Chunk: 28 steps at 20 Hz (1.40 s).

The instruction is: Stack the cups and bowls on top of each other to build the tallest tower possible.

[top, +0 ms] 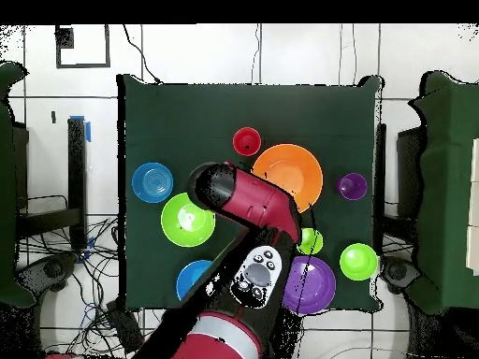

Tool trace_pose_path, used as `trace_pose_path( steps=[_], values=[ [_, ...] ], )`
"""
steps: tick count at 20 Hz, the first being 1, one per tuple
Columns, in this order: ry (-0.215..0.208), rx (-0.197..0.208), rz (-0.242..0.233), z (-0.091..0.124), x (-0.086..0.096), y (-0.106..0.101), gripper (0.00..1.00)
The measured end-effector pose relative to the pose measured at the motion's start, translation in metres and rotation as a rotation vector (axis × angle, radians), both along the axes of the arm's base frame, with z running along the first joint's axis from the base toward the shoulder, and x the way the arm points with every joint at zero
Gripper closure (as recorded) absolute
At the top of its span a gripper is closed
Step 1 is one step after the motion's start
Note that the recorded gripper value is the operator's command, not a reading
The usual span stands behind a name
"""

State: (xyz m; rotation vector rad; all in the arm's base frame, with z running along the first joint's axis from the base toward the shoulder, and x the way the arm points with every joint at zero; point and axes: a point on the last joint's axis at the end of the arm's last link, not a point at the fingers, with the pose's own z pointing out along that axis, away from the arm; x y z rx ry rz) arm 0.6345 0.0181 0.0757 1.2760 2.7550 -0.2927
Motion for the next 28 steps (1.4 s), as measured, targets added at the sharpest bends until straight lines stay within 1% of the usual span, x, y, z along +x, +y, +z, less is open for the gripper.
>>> trace_pose_path(
  steps=[1,3,7,9,12,13,15,16,17,23,28],
  values=[
    [-0.009,-0.002,-0.011,-0.004,-0.007,-0.005,0.0],
    [-0.018,-0.004,-0.02,-0.008,-0.012,-0.009,0.0],
    [-0.061,-0.018,-0.052,-0.024,-0.028,-0.027,0.0],
    [-0.085,-0.031,-0.067,-0.033,-0.038,-0.038,0.0],
    [-0.103,-0.044,-0.078,-0.042,-0.048,-0.047,0.0],
    [-0.11,-0.053,-0.086,-0.047,-0.055,-0.053,0.0],
    [-0.113,-0.059,-0.092,-0.05,-0.061,-0.056,0.0],
    [-0.112,-0.062,-0.103,-0.054,-0.069,-0.06,0.0],
    [-0.11,-0.061,-0.107,-0.055,-0.072,-0.062,0.0],
    [-0.072,-0.043,-0.131,-0.064,-0.093,-0.061,0.0],
    [-0.058,-0.029,-0.141,-0.068,-0.1,-0.06,0.0]
  ],
)
